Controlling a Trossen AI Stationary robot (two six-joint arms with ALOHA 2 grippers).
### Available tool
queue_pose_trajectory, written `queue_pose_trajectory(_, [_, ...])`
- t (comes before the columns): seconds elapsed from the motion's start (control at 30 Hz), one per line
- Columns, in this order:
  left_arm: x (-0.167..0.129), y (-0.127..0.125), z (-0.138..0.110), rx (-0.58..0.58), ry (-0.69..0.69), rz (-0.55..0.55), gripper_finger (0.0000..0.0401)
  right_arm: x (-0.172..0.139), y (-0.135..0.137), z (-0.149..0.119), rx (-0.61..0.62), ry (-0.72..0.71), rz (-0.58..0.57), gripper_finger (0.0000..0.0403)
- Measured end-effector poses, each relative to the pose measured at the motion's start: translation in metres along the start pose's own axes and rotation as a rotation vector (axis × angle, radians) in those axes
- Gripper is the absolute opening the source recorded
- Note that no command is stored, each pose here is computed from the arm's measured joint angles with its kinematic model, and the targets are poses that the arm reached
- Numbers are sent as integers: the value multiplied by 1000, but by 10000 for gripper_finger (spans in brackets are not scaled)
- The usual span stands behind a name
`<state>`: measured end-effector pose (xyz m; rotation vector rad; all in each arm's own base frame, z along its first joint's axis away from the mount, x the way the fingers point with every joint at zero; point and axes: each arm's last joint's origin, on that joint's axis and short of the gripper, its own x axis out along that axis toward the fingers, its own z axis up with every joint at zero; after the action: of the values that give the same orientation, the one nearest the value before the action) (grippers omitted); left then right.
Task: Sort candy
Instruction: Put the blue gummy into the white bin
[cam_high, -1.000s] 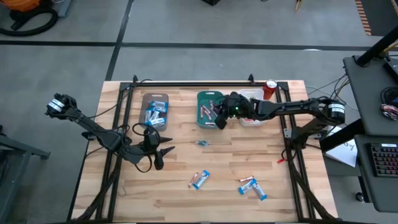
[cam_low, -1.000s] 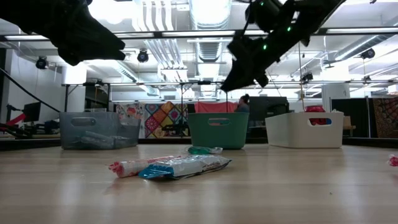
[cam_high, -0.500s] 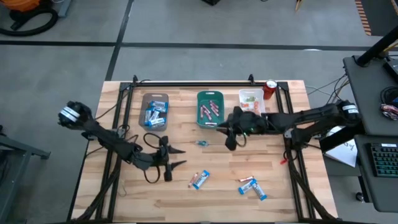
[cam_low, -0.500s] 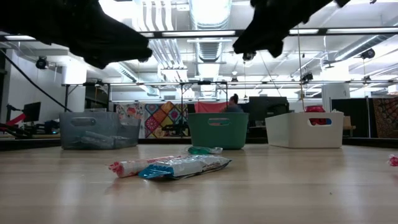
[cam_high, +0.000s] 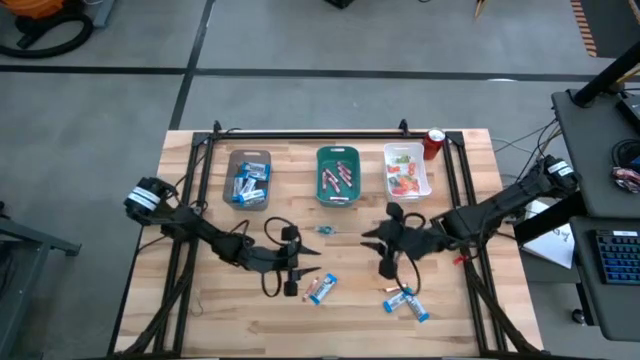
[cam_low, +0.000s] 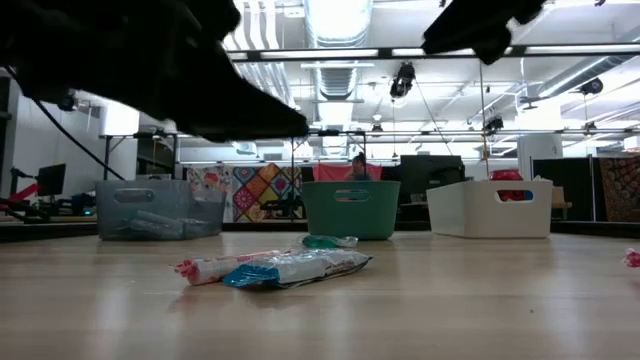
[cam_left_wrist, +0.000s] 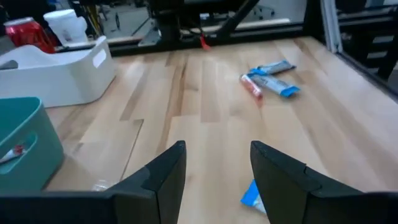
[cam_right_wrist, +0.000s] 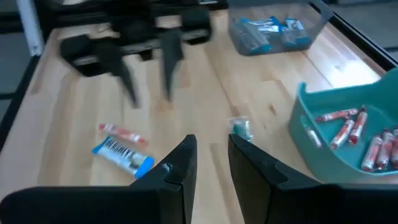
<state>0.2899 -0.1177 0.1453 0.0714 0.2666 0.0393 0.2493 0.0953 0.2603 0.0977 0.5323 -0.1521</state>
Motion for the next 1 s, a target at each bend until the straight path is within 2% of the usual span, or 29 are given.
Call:
queue_pose_trajectory(0.2, [18,15,-16,63,49,32,155,-15,24,-11,-33,-26,10,84])
queue_pose_trajectory(0.37, [28,28,-26,70,83,31,153,-25,36,-18,-61,-78,-47,83])
queue_pose_trajectory(0.77, [38,61,-35,73,138,98,154,-26,39,-22,-27,-110,-103,105])
queue_pose_trajectory(1.0, [39,66,-39,74,178,114,183,-26,39,-22,-23,-109,-103,112])
